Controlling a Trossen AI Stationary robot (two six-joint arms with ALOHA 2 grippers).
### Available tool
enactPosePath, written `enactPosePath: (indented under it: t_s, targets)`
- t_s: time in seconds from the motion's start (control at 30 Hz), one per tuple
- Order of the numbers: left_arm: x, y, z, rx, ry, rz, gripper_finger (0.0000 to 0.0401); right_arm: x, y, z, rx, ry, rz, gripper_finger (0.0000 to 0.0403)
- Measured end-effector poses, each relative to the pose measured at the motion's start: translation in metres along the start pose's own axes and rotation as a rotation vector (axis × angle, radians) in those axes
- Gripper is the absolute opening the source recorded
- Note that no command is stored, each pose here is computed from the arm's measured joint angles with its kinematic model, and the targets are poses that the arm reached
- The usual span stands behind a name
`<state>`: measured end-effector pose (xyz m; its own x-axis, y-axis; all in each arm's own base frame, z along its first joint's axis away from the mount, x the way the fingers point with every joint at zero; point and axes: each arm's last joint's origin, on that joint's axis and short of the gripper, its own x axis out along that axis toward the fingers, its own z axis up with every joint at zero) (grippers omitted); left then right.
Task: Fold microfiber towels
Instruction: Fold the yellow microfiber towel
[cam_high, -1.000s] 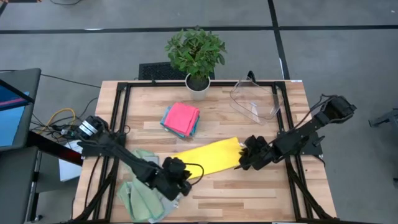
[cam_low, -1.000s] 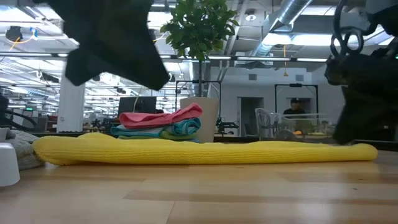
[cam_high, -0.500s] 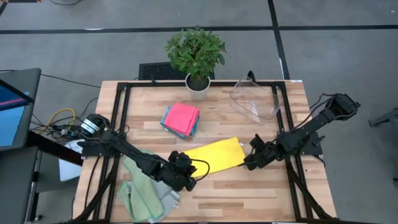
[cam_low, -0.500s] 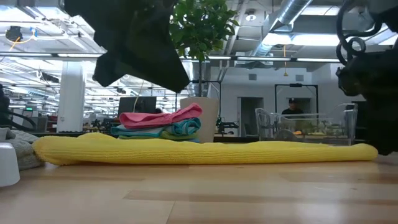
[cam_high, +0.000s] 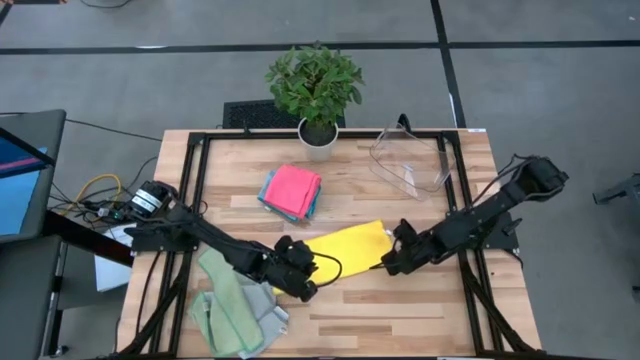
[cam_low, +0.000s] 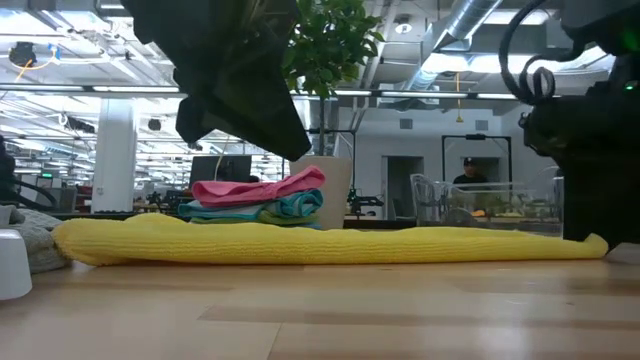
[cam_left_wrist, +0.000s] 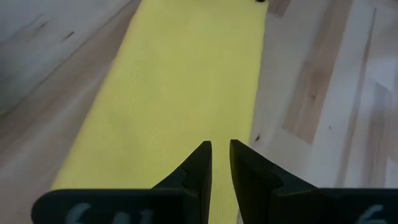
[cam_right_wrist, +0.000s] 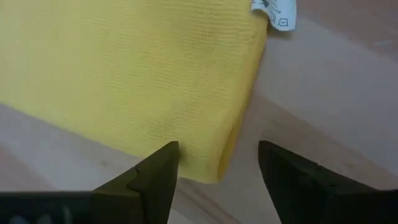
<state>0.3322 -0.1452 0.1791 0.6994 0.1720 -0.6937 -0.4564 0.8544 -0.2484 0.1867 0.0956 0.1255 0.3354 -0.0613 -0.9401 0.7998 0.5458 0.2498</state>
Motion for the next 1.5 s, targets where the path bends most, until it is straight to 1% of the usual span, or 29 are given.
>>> enactPosePath:
  t_s: [0.13,0.23,0.3,0.4,0.5,0.57,0.6,0.67,0.8,1.03,1.13,1.27,1.5]
  targets:
    - [0.001,0.002,0.001,0.022,0.02,0.001,0.0048,-0.002,0.01,0.002,-0.029,-0.001,-0.066,0.0242]
    - [0.002,0.003,0.002,0.037,0.018,0.004,0.0048,-0.002,0.016,0.003,-0.058,-0.005,-0.088,0.0213]
    - [0.003,0.005,0.004,0.046,0.016,0.008,0.0048,0.0,0.022,0.003,-0.05,-0.006,-0.082,0.0181]
    - [0.004,0.007,0.006,0.059,0.016,0.012,0.0048,0.006,0.023,0.001,-0.05,-0.001,-0.119,0.0118]
    - [0.003,0.008,0.007,0.073,0.043,-0.002,0.0048,0.006,0.028,0.001,-0.07,0.006,-0.12,0.0059]
    - [-0.002,0.01,0.011,0.082,0.058,-0.016,0.0048,0.004,0.032,0.002,-0.088,0.01,-0.119,0.0027]
    - [-0.005,0.011,0.013,0.089,0.062,-0.016,0.0048,0.001,0.033,0.002,-0.096,0.019,-0.117,0.0017]
    - [-0.013,0.013,0.017,0.098,0.06,-0.015,0.0048,-0.008,0.034,0.005,-0.107,0.016,-0.125,0.0013]
    - [-0.03,0.016,0.026,0.107,0.037,-0.012,0.0048,-0.024,0.037,0.015,-0.114,0.003,-0.149,0.0026]
    - [-0.05,0.019,0.036,0.116,-0.013,-0.007,0.0048,-0.041,0.065,0.033,-0.229,-0.05,-0.048,0.0017]
    - [-0.052,0.02,0.037,0.123,-0.016,-0.006,0.0048,-0.039,0.079,0.04,-0.249,-0.065,-0.011,0.0022]
    - [-0.052,0.02,0.035,0.13,-0.007,-0.001,0.0048,-0.029,0.099,0.041,-0.302,-0.061,0.024,0.0026]
    - [-0.052,0.022,0.033,0.147,0.019,0.009,0.0048,-0.009,0.131,0.044,-0.41,-0.028,0.015,0.0023]
